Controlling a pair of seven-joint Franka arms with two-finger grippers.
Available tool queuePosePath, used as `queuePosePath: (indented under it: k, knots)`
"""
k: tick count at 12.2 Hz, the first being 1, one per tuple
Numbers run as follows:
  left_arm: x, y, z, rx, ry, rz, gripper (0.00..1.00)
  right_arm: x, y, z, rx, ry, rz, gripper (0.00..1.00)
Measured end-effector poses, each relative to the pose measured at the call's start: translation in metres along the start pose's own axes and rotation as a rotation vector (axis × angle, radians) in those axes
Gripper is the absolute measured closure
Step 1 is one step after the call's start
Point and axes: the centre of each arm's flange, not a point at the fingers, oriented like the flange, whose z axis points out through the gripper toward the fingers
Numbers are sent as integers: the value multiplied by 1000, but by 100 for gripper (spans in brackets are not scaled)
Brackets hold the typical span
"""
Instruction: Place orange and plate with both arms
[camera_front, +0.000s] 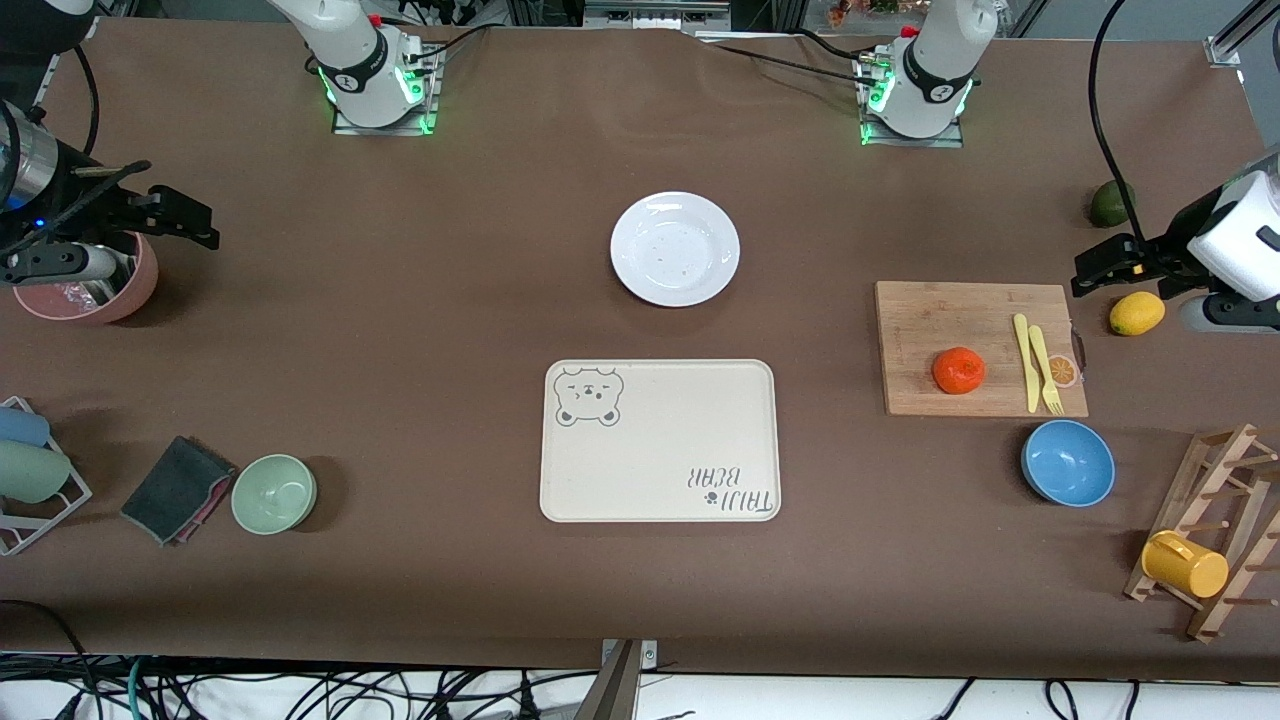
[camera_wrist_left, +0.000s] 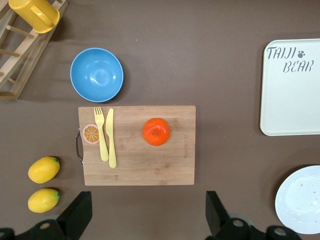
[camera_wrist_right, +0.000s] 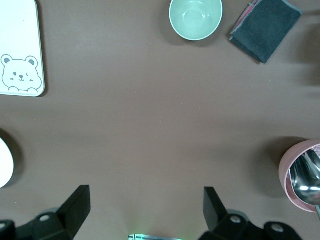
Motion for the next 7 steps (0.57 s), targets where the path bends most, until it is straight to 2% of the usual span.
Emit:
queuePosePath:
  k: [7]
  knots:
    - [19, -4, 39, 9, -64, -10, 0, 0, -2, 0, 10, -1, -1, 0]
